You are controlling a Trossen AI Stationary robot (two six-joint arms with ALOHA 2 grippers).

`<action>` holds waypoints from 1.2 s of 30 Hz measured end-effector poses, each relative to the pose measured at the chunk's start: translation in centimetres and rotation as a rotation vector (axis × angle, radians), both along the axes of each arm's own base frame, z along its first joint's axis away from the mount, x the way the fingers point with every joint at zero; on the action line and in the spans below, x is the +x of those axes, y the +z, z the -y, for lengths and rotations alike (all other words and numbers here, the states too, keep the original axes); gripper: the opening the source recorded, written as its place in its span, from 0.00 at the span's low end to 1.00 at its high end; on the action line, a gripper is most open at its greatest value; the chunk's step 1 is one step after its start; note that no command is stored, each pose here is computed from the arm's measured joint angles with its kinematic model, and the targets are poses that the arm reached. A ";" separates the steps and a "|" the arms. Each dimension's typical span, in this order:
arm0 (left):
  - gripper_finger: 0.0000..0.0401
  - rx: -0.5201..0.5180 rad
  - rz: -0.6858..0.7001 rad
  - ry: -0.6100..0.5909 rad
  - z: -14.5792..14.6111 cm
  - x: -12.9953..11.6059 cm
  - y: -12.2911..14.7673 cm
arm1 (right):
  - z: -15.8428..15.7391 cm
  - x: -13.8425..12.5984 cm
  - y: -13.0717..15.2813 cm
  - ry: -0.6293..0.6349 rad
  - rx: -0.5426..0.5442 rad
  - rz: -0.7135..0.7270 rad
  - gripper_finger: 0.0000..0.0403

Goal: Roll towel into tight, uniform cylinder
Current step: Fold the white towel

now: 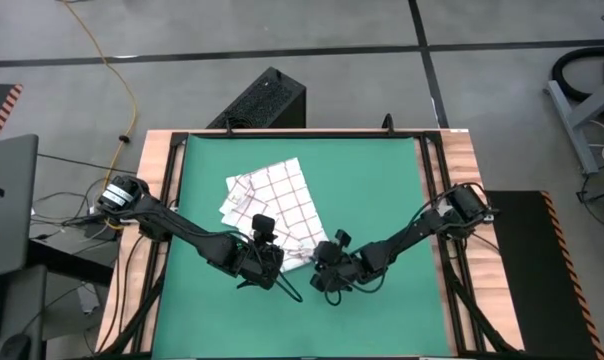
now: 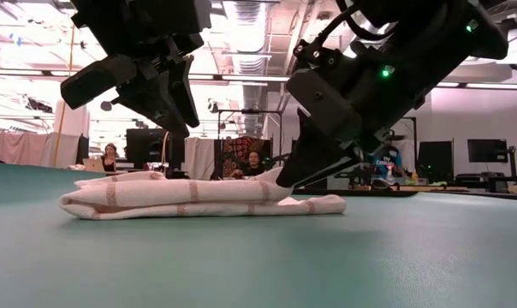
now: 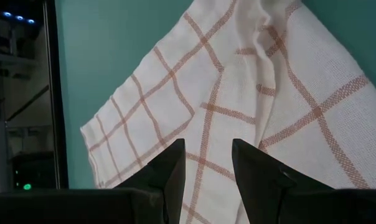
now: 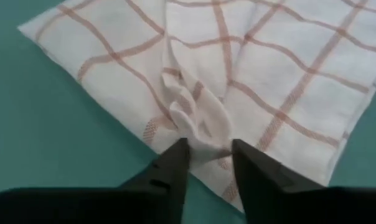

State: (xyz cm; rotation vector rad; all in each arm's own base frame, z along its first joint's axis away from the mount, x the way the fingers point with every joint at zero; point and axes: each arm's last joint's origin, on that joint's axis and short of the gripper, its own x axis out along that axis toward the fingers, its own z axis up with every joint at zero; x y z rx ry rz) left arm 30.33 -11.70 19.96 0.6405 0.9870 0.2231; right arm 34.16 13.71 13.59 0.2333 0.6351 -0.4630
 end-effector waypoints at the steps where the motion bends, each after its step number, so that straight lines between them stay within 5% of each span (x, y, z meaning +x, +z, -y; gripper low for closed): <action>1: 0.30 0.000 0.000 0.001 0.0 0.0 0.0 | 0.0 0.1 0.1 0.007 -0.002 0.007 0.27; 6: 0.30 -0.020 0.017 0.023 0.0 0.0 0.0 | -0.1 0.2 0.1 0.048 0.022 -0.004 0.04; 15: 0.19 -0.164 0.093 -0.049 4.2 -1.3 0.1 | 0.7 0.9 0.4 0.054 -0.031 0.027 0.01; 19: 0.09 -0.231 0.235 0.027 6.2 -3.3 -1.6 | 1.2 1.1 0.4 0.062 -0.066 0.013 0.01; 25: 0.01 -0.385 0.441 -0.034 7.8 -4.4 -3.4 | 2.3 1.4 0.8 0.035 -0.160 0.010 0.00; 36: 0.00 -0.427 0.388 0.031 7.4 -4.6 -5.2 | 2.9 1.9 2.9 0.002 -0.225 0.117 0.00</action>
